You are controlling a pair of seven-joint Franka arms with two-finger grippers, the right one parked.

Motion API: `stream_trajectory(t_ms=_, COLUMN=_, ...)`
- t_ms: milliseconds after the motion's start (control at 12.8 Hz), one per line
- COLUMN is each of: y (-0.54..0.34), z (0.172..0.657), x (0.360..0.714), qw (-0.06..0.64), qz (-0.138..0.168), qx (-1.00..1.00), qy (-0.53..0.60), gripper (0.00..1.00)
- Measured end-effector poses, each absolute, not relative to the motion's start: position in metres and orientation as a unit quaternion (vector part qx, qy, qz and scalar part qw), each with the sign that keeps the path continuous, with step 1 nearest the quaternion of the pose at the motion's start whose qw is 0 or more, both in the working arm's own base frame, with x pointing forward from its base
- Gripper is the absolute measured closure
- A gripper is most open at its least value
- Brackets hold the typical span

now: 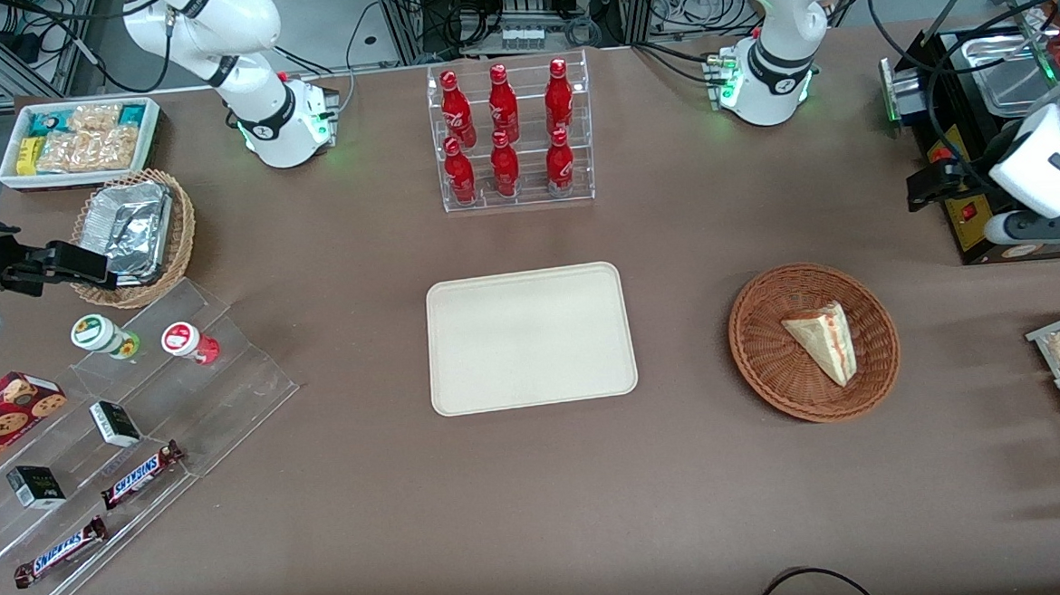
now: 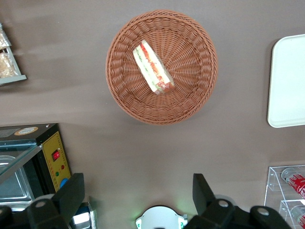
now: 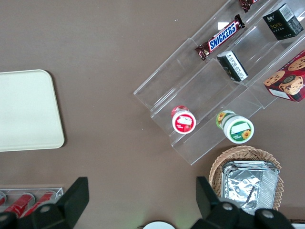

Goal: Place sandwich from basket to tray
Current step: 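Move the left gripper over the wicker basket toward the sandwich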

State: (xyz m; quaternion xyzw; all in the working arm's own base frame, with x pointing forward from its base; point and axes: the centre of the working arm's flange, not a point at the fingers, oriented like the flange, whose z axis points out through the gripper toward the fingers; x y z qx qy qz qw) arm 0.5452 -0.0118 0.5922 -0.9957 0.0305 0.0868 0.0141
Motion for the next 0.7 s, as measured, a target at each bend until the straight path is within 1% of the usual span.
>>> stream_trajectory(t_ms=390, y=-0.010, z=0.590, x=0.545, qw=0.014, qz=0.089, qx=-0.995, qy=0.029, gripper=0.00)
stream_trajectory(t_ms=546, y=-0.009, z=0.578, x=0.549, qw=0.014, qz=0.096, qx=-0.995, qy=0.028, gripper=0.00)
stream_trajectory(t_ms=702, y=-0.008, z=0.556, x=0.555, qw=0.012, qz=0.096, qx=-0.995, qy=0.027, gripper=0.00)
